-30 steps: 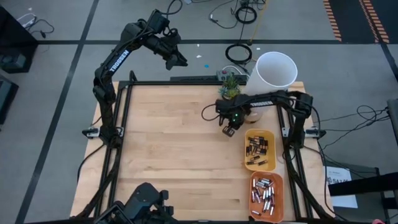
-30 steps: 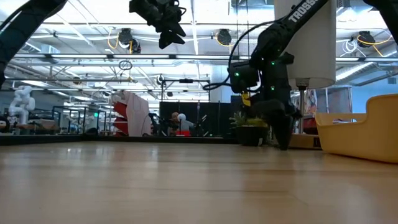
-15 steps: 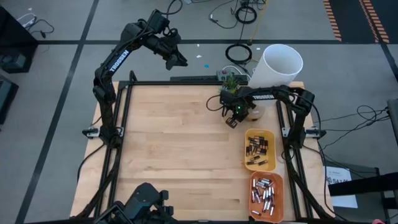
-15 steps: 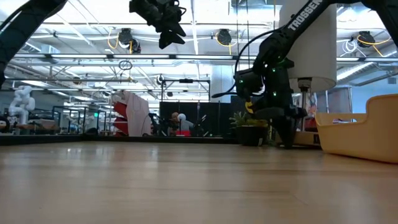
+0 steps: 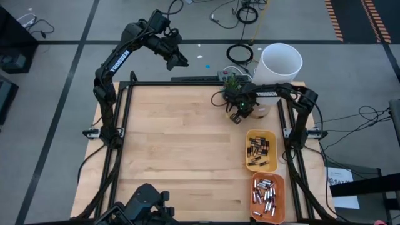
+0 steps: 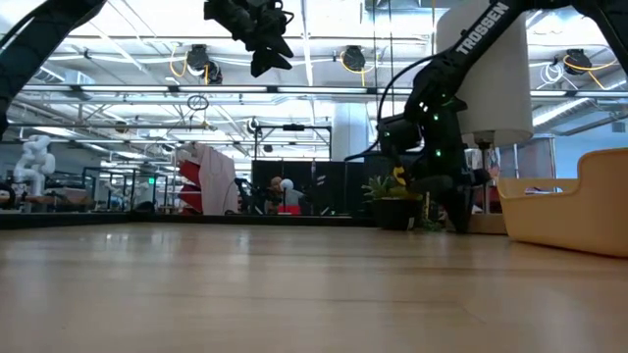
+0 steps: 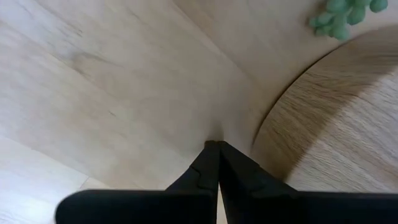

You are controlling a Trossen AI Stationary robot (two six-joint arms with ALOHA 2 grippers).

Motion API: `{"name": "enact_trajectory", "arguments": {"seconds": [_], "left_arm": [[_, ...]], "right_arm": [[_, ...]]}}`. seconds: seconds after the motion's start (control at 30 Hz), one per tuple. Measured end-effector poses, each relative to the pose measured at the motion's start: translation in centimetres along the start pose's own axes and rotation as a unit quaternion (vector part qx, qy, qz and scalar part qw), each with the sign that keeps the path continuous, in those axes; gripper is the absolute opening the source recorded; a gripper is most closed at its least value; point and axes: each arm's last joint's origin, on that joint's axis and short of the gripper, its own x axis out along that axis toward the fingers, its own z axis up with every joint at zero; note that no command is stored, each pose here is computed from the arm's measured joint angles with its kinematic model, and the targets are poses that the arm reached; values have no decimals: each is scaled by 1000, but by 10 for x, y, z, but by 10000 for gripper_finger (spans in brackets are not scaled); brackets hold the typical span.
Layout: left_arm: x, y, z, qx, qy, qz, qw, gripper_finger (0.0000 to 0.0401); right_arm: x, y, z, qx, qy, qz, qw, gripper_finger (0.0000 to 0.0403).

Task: Sort batteries
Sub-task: Adjust the white lamp

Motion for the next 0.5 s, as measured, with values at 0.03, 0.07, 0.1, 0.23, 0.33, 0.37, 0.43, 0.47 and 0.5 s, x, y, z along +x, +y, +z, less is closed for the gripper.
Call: {"name": "enact_trajectory", "arguments": {"seconds": [0.03, 0.07, 0.1, 0.23, 0.33, 0.37, 0.43, 0.47, 0.5], "left_arm": [[0, 0, 0, 0, 0, 0, 1000, 157], [0, 0, 0, 0, 0, 0, 1000, 157], [0, 0, 0, 0, 0, 0, 1000, 157], [0, 0, 0, 0, 0, 0, 1000, 157], [0, 0, 0, 0, 0, 0, 1000, 157], [0, 0, 0, 0, 0, 0, 1000, 157], [0, 0, 0, 0, 0, 0, 1000, 157], [0, 0, 0, 0, 0, 0, 1000, 157], [0, 0, 0, 0, 0, 0, 1000, 157]], "right_arm": [[2, -2, -1, 3, 4, 1, 1000, 0], [3, -3, -1, 5, 6, 2, 1000, 0], [4, -5, -2, 8, 7, 5, 1000, 0], [6, -8, -2, 13, 12, 6, 1000, 0], [6, -11, -2, 17, 16, 0, 1000, 0], [6, -13, -2, 20, 17, -1, 1000, 0], [7, -16, -2, 24, 21, -1, 999, 0], [7, -17, -2, 26, 23, -1, 999, 0], [7, -17, -2, 27, 24, -1, 999, 0]]}}
